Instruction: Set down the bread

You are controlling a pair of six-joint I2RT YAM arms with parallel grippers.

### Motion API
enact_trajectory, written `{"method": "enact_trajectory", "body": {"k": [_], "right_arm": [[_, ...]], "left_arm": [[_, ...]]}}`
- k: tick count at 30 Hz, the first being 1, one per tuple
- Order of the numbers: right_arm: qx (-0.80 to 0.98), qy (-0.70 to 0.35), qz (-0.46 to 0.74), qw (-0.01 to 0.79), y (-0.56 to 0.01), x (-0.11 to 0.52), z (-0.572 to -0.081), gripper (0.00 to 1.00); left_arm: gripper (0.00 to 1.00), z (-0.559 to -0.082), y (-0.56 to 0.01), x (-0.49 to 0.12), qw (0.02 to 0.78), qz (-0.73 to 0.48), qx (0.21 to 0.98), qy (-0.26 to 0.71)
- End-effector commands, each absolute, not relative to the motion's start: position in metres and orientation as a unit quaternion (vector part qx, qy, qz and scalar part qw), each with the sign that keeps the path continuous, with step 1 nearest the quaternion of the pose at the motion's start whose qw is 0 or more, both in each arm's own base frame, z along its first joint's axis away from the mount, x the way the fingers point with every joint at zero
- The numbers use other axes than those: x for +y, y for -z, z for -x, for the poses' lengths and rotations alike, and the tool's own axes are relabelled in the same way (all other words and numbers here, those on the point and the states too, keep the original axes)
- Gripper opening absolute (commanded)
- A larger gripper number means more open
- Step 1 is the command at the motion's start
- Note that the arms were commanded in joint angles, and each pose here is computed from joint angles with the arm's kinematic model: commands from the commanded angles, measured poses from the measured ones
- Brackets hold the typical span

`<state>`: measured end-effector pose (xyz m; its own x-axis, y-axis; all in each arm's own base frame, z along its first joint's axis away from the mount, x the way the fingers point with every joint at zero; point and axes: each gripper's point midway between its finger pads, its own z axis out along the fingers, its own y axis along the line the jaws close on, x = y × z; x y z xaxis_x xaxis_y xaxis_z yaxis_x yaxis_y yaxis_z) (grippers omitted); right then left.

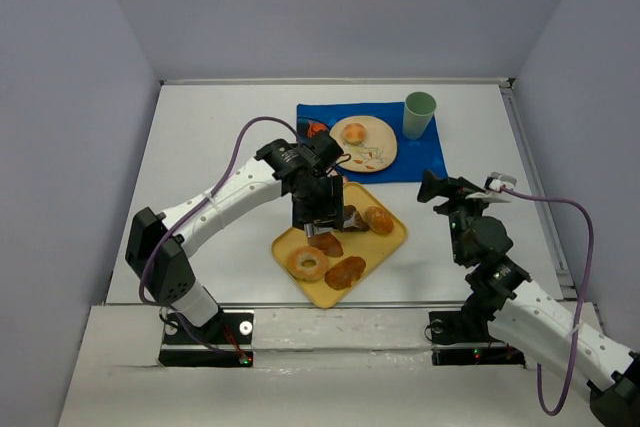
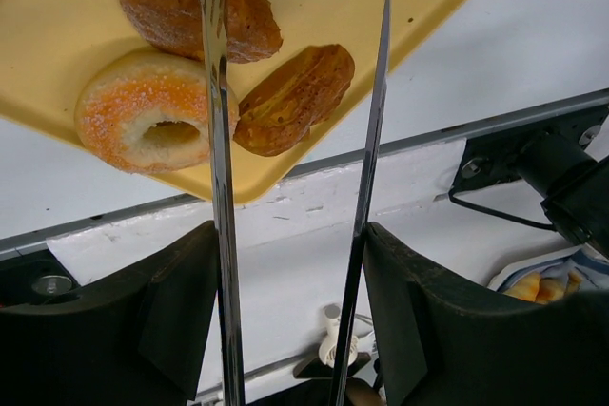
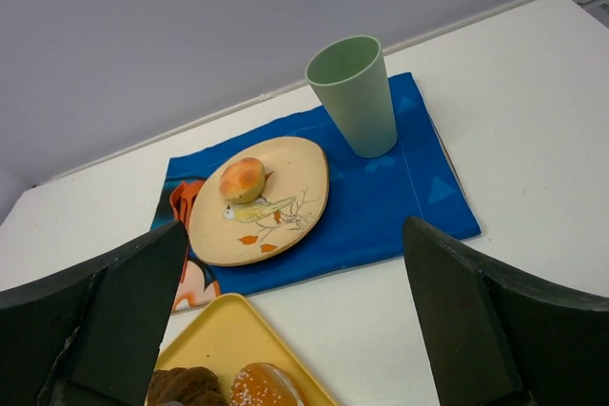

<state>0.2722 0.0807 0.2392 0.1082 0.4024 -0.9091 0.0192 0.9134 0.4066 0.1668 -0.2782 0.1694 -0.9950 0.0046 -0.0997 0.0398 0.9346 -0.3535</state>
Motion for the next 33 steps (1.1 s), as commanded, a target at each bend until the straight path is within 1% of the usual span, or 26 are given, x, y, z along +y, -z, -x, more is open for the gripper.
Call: {"method": "enact_trajectory", "body": {"k": [1, 6, 11, 17, 27, 32, 33], "right_arm": [[0.621, -0.151, -0.186, 0.746, -0.26, 0.076, -0.269, 1.0], [0.62, -0.151, -0.186, 0.747, -0.261, 0.076, -0.269, 1.0], [0.619, -0.151, -0.186, 0.748, -0.261, 0.075, -0.269, 1.0], [0.616, -0.152, -0.188, 0.75, -0.262, 0.073, -0.267, 1.0], [0.618, -0.148, -0.185, 0.75, -0.261, 0.073, -0.267, 1.0], [0.617, -0.151, -0.18, 0.751, -0.261, 0.075, -0.267, 1.0], [0.617, -0.15, -0.181, 0.751, -0.261, 0.074, -0.267, 1.0]], "left_arm": [[0.7, -0.173, -0.188, -0.283, 0.06, -0.007, 0.981, 0.186], [0.7, -0.177, -0.179, -0.285, 0.047, 0.006, 0.983, 0.179], [0.7, -0.187, -0.184, -0.287, 0.051, 0.014, 0.984, 0.171], [0.7, -0.191, -0.175, -0.292, 0.031, 0.011, 0.987, 0.158], [0.7, -0.198, -0.168, -0.292, 0.021, 0.01, 0.99, 0.136], [0.67, -0.203, -0.164, -0.296, 0.018, 0.003, 0.991, 0.131], [0.64, -0.203, -0.163, -0.296, 0.017, 0.002, 0.991, 0.13]]}}
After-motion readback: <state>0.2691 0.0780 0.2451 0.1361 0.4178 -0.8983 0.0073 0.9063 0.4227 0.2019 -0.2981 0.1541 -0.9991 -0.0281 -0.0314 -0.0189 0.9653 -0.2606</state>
